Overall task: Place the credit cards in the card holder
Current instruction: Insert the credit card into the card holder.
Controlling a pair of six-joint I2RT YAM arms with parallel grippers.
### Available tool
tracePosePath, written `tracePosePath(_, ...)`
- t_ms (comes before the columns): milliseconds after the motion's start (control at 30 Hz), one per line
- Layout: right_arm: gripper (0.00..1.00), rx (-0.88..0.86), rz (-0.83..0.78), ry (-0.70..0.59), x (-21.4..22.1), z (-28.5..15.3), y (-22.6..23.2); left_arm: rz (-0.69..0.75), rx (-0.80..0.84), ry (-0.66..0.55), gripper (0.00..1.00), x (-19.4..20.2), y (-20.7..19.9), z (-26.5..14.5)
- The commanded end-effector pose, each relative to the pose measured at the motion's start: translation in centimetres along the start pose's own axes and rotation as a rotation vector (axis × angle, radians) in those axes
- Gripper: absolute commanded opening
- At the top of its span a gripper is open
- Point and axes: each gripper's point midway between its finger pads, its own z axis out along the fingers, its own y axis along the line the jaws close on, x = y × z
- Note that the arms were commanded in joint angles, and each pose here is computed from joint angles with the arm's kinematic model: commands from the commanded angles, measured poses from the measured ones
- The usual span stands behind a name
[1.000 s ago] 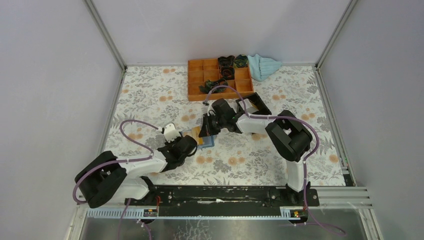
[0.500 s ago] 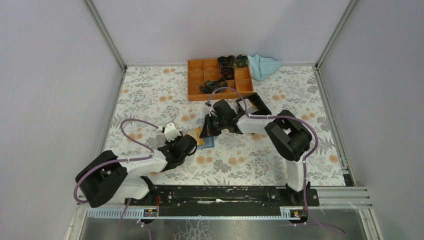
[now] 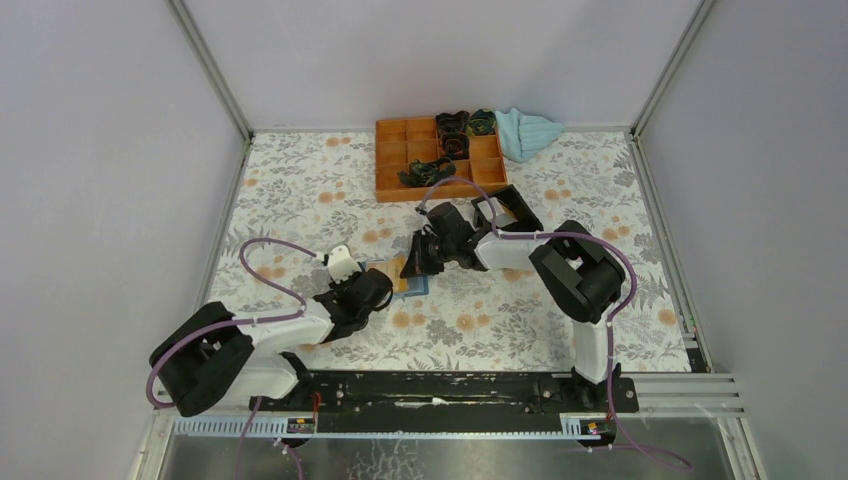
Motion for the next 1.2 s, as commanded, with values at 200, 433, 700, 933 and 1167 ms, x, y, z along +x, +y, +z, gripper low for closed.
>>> tracePosePath(200, 0.0, 0.041, 0.026, -0.008, 0.1, -0.8, 0.2, 0.032, -0.012, 0.045, 0.34, 1.3, 1.0, 0.0)
tracePosePath(433, 0.0, 0.033, 0.03, 0.038, 0.4, -0.6, 0.7, 0.034, -0.014, 0.043, 0.34, 1.2, 1.2, -0.1)
tracePosePath(700, 0.0, 0.037, 0.023, 0.081, 0.7, -0.5, 0.7, 0.03, -0.013, 0.042, 0.33, 1.2, 1.2, -0.1)
tracePosePath(933, 0.0, 0.022, 0.046, 0.099, 1.1, 0.3, 0.5, 0.027, -0.009, 0.044, 0.33, 1.2, 1.2, -0.2)
tracePosePath(1167, 0.0, 0.022, 0.062, 0.094, 1.1, 0.8, 0.3, 0.025, -0.01, 0.044, 0.33, 1.2, 1.3, -0.2)
